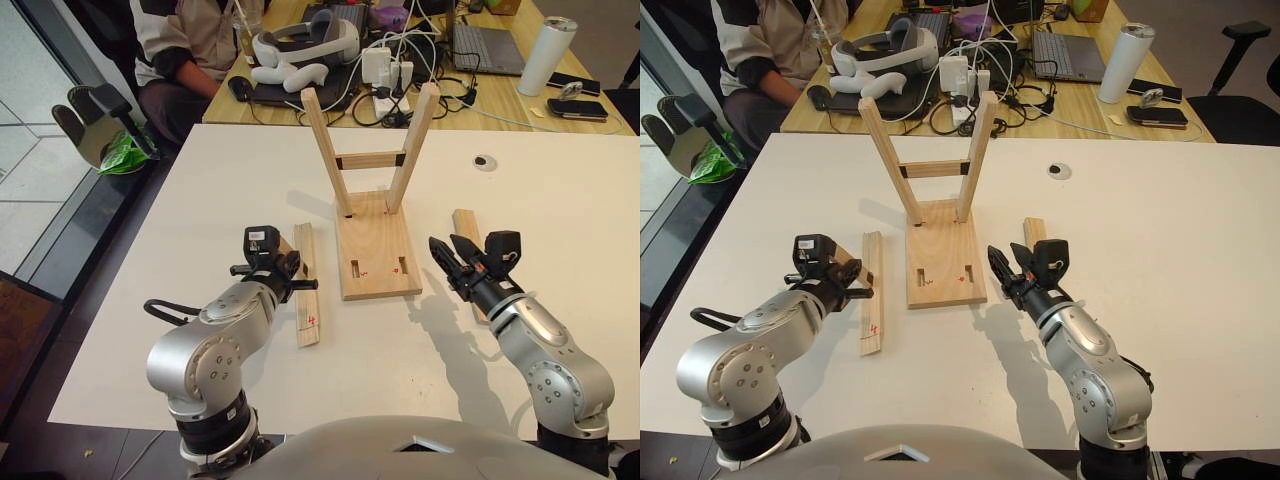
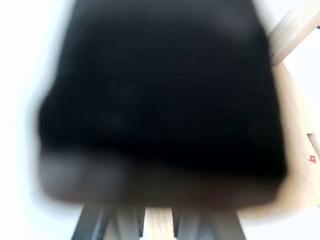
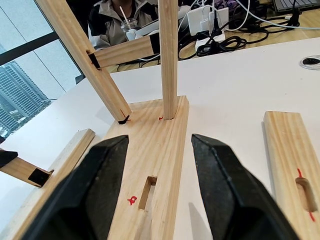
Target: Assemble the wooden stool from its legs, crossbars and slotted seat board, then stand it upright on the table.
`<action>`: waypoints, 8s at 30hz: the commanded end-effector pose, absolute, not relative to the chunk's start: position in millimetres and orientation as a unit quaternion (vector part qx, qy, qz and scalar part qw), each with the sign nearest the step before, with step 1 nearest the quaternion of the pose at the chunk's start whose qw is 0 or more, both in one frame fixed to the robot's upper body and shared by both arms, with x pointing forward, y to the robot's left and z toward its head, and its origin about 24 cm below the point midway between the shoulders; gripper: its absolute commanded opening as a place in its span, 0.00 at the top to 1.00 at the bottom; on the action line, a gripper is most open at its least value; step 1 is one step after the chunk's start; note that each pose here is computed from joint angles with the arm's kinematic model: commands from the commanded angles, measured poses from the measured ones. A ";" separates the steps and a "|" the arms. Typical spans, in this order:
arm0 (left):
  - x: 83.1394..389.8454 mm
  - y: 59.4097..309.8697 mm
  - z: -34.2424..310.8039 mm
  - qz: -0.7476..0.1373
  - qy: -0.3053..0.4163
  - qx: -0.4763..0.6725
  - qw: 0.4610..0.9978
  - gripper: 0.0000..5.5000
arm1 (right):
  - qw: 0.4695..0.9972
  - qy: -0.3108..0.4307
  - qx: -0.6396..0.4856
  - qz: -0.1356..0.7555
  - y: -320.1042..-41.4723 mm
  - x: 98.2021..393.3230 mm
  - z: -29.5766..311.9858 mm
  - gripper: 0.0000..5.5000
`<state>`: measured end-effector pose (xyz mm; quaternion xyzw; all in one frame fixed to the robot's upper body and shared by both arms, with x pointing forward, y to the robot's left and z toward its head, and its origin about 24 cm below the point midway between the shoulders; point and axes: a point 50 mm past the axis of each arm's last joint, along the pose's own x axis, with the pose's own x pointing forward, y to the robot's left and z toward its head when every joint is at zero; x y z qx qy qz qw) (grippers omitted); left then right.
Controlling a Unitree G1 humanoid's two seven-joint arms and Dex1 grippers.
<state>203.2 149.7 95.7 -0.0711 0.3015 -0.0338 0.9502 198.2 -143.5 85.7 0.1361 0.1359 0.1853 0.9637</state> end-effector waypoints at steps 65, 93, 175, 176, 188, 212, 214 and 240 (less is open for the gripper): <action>277.0 152.1 93.6 -0.054 0.257 0.001 0.965 0.86 | 0.959 0.123 0.093 0.237 -130.4 212.2 90.3 0.57; 283.3 166.5 100.9 -0.089 0.263 0.026 0.960 0.84 | 0.961 0.123 0.090 0.230 -130.7 209.6 88.4 0.57; 338.1 136.7 107.0 0.015 0.056 0.007 0.998 0.63 | 0.972 0.084 0.108 0.193 -116.6 223.0 81.9 0.57; 338.5 138.0 106.2 0.018 0.060 0.005 0.998 0.63 | 0.971 0.084 0.108 0.193 -116.5 223.3 81.8 0.57; 328.8 168.3 294.4 0.060 -0.219 -0.062 0.972 0.63 | 0.972 0.083 0.112 0.189 -118.2 223.2 81.9 0.57; 334.8 162.6 155.5 0.031 0.125 0.053 0.990 0.63 | 0.970 0.088 0.111 0.196 -117.4 224.7 80.6 0.57; 333.8 161.4 191.5 0.030 0.066 0.057 0.996 0.63 | 0.970 0.089 0.112 0.195 -117.6 224.5 80.5 0.57; 309.6 150.8 116.0 -0.011 0.194 0.113 0.974 0.63 | 0.968 0.094 0.108 0.204 -119.5 225.6 80.3 0.57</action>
